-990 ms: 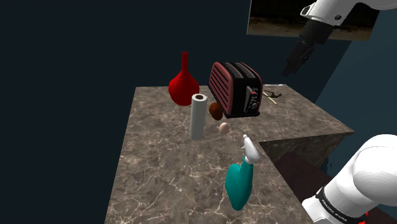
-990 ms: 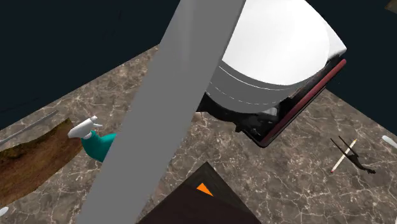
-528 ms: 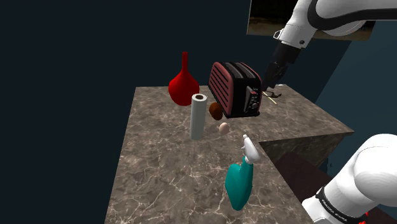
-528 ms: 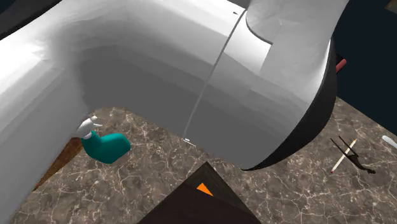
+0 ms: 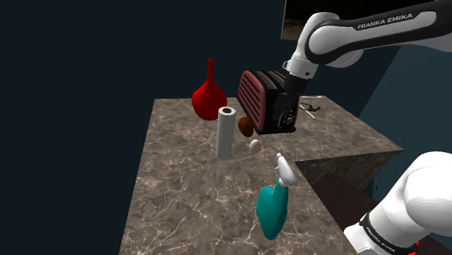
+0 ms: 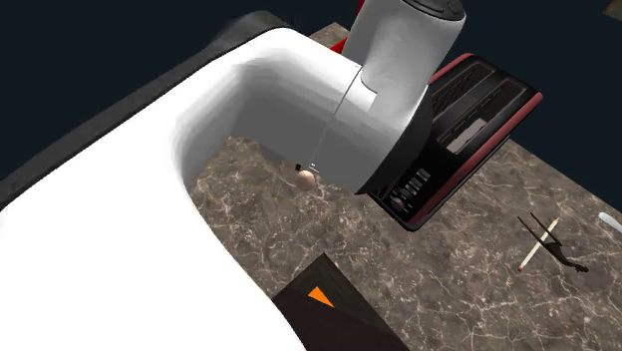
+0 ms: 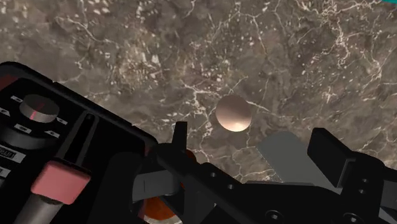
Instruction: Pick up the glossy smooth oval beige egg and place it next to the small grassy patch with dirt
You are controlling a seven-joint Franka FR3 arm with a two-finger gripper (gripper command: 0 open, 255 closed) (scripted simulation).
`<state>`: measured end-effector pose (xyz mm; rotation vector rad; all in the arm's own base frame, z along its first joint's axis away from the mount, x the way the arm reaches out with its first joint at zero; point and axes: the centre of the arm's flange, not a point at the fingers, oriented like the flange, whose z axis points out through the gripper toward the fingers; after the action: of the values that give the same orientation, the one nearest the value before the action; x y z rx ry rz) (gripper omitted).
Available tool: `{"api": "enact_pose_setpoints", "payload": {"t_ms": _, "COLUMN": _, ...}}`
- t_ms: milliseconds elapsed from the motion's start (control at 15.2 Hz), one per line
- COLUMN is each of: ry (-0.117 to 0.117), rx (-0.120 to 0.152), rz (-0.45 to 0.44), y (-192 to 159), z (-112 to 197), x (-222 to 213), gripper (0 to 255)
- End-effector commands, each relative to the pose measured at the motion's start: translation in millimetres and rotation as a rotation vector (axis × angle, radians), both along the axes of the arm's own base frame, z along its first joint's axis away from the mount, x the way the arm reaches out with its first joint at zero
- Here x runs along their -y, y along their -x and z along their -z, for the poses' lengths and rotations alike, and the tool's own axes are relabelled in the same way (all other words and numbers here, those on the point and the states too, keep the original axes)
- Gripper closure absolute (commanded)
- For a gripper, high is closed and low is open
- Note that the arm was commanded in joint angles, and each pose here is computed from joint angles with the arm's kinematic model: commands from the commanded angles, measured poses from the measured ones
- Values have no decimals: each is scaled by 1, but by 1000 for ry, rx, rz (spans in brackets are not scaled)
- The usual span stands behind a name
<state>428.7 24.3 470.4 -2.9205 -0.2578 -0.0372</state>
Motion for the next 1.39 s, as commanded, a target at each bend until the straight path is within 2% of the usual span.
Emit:
{"api": "enact_pose_setpoints", "payload": {"t_ms": 0, "ry": -8, "rx": -14, "rz": -11, "y": -12, "z": 23, "x": -11, "gripper": 0}}
{"api": "enact_pose_setpoints", "payload": {"t_ms": 528, "ry": -39, "rx": -74, "rz": -52, "y": -61, "z": 111, "x": -42, "gripper": 0}}
{"api": "enact_pose_setpoints", "payload": {"t_ms": 990, "ry": -39, "rx": -74, "rz": -52, "y": -58, "z": 146, "x": -51, "gripper": 0}}
{"api": "enact_pose_setpoints", "payload": {"t_ms": 1320, "ry": -39, "rx": -74, "rz": -52, "y": -57, "z": 149, "x": -52, "gripper": 0}}
